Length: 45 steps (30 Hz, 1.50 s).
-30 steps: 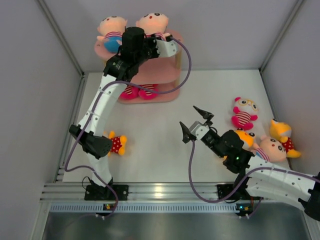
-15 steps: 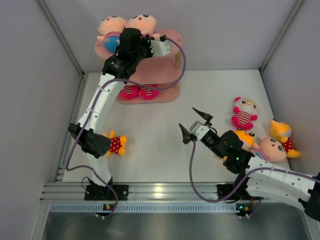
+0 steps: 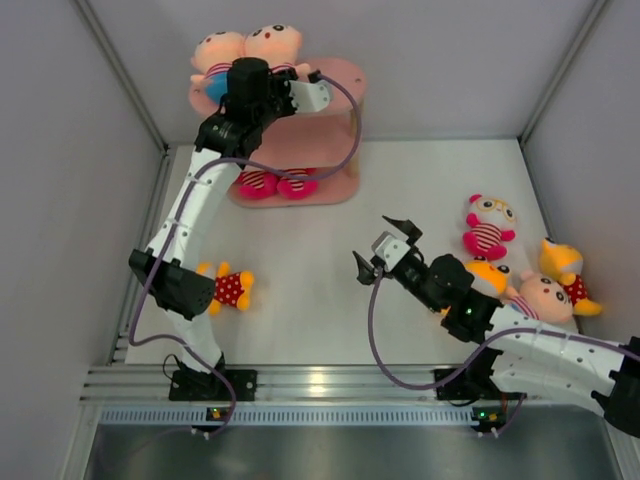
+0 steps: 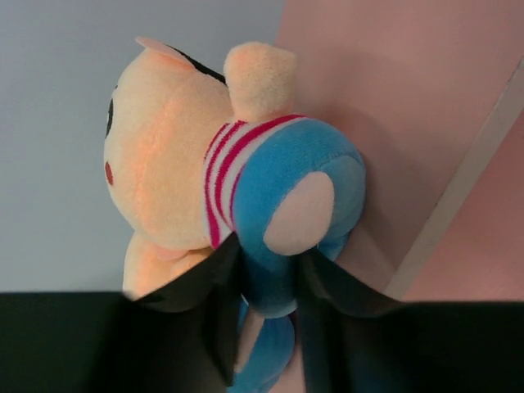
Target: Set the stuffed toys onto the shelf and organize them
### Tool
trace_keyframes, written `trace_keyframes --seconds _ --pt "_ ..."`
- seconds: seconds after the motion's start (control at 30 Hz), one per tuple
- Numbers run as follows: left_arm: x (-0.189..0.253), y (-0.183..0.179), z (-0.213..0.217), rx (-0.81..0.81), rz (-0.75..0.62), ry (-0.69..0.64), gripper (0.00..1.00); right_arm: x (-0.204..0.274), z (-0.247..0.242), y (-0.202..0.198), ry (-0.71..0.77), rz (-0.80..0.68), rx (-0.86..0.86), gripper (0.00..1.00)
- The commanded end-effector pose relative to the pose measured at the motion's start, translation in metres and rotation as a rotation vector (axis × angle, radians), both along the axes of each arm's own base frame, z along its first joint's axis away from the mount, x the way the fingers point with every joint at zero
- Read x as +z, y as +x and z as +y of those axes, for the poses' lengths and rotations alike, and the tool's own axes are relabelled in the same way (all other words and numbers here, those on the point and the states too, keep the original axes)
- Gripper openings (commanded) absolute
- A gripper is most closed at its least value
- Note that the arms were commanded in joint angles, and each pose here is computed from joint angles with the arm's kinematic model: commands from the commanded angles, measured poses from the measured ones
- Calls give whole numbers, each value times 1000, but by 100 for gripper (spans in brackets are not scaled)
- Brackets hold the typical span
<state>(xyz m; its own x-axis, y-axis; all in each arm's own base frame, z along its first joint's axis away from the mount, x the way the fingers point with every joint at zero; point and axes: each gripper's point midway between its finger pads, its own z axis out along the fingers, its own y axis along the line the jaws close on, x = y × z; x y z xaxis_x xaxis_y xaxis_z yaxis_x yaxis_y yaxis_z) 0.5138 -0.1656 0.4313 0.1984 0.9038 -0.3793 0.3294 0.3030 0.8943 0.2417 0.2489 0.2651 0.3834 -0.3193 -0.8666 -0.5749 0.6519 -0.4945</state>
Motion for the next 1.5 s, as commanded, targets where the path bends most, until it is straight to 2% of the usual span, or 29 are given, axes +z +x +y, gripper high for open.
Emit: trace_keyframes --seconds 0.0,0.13,0.27,0.33,0.37,0.43,0.47,0.5,0.53,0.57,0.6,0.63,0.67,0.7,0.77,0.83,0.87,0.93,0.97,1.0,1.1,1.17,1.27,1.33,1.47 --pt "35 -21 5 -23 -59 -80 42 15 -7 15 60 84 -105 99" --pt "35 -29 5 -40 -55 -80 57 5 -11 31 28 187 -213 99" --pt "38 -36 7 -42 -59 -88 61 -4 -23 51 46 321 -322 99" --pt "45 -42 7 -43 -64 -119 66 -1 -35 66 130 385 -418 99" --pt "48 -44 7 -44 -66 -133 67 -16 -60 73 109 444 -518 99" --pt "55 -53 8 -44 -68 -177 71 -18 -89 83 249 544 -691 99" --pt "61 -59 9 -47 -75 -195 75 -38 -127 83 327 655 -860 99" --pt "61 -63 8 -43 -69 -222 83 -42 -147 82 390 700 -953 100" --pt "59 -65 7 -40 -61 -231 85 -40 -165 83 466 743 -1027 99" --pt "61 -68 6 -38 -60 -245 93 -48 -205 81 538 782 -1172 99" --pt "63 -75 5 -33 -56 -273 98 -64 -224 68 616 860 -1296 99" --pt "65 -79 5 -29 -56 -288 98 -67 -244 59 667 876 -1398 100" --pt "68 -85 5 -28 -56 -313 98 -75 -269 52 804 887 -1539 99" --pt "67 -88 1 -36 -49 -319 98 -92 -284 28 758 949 -1675 100" --pt "69 -95 4 -15 -54 -328 98 -98 -309 12 820 943 -1841 99" --pt "63 -100 0 -10 -41 -321 98 -110 -325 -20 780 957 -2026 100" --pt "66 -106 1 -16 -45 -320 98 -115 -335 -31 882 940 -2120 99" --pt "56 -111 -2 -23 -19 -306 98 -136 -332 -53 960 1021 -2175 100" --pt "58 -116 0 -22 -22 -307 98 -144 -337 -57 1065 1024 -2200 99" --pt "53 -118 0 -22 -7 -301 98 -161 -327 -71 1125 1114 -2192 92" --pt "50 -125 3 -26 0 -289 98 -174 -332 -84 1333 1097 -2197 77" --pt "51 -128 5 -28 -2 -284 98 -167 -338 -98 1359 1024 -2252 76" --pt "51 -131 4 -38 -1 -282 98 -146 -355 -115 1355 838 -2331 78" --pt "52 -132 3 -46 2 -285 98 -143 -353 -123 1353 835 -2349 81" --pt "52 -133 -1 -60 7 -289 98 -161 -338 -119 1405 947 -2308 81"
